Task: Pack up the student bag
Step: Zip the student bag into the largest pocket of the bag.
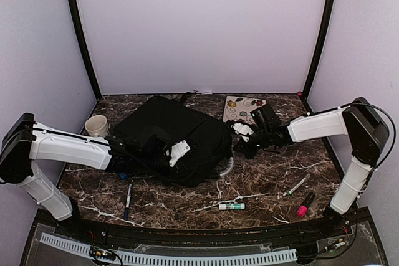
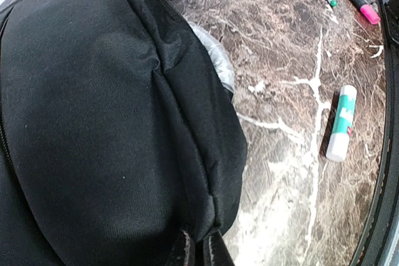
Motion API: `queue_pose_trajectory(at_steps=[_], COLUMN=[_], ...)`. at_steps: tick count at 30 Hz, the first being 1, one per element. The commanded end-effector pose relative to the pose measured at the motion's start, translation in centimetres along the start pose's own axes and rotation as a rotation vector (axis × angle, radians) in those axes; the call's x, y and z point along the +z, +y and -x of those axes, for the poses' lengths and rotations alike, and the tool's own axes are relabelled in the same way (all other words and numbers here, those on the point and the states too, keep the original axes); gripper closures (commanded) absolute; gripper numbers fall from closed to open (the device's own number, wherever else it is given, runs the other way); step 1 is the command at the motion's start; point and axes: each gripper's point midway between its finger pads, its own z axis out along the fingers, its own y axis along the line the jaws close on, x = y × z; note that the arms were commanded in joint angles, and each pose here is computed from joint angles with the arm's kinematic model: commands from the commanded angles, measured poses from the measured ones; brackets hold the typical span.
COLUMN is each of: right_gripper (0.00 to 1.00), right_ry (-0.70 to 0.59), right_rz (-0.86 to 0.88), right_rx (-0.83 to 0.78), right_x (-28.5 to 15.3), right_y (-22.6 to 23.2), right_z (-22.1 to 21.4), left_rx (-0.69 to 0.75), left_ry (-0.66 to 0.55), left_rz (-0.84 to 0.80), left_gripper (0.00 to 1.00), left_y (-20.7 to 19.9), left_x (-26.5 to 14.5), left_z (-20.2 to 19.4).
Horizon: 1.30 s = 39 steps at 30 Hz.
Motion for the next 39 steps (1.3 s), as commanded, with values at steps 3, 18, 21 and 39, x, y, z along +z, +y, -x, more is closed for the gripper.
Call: queue_pose_trajectory(at_steps=[3,18,21,39], right_gripper=[1.00,1.00,1.00,1.00], right_ry=[-0.019,-0.072,-0.087,-0.085], right_rz=[0.058,0.330,0.346,0.365], right_rx=[-0.075,-0.215,-0.211,-0.181], right_x=[-0.6,-3.8,-4.3,-3.8], right_y=[0.3,10.6,11.4,11.9], right_z=[0.8,3.6,4.2,3.8], left_rx=[-0.047,-0.107,-0.137,-0.116], left_ry=[0.224,-0.095,-0.163,0.033], left_rz=[0.173,0.087,0.067,0.151], left_gripper=[1.00,0.47,0.45,0.51], left_y=[2.5,0.4,0.1,0.1], left_x=[-3.0,-6.5,-5.6,3.1], left_z=[-5.9,2.3,4.0,3.3])
